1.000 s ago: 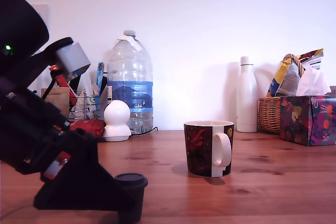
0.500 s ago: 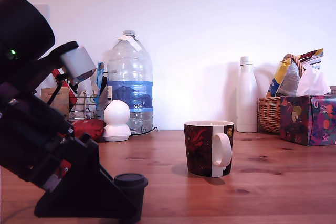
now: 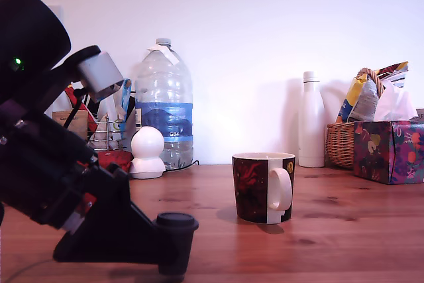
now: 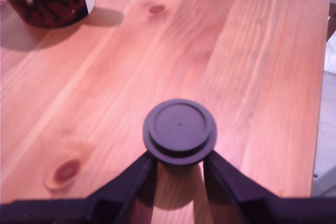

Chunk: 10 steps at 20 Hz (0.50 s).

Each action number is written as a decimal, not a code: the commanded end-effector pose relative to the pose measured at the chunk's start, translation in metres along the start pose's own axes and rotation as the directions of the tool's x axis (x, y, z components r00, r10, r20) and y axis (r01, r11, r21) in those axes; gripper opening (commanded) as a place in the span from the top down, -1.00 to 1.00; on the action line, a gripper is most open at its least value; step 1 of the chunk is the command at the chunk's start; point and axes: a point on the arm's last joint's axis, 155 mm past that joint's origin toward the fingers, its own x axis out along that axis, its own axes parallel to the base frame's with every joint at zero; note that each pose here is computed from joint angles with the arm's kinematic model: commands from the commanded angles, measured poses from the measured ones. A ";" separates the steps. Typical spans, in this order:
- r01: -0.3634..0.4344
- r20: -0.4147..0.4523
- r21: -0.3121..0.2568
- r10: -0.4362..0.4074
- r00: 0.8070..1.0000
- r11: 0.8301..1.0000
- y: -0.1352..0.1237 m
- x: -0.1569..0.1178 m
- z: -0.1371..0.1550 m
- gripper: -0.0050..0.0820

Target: Pick up the coffee capsules from the table one by one and drop them inside the nearest coffee cup

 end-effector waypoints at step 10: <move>-0.043 0.285 0.002 0.041 0.958 0.999 0.015 -0.009 0.079 0.56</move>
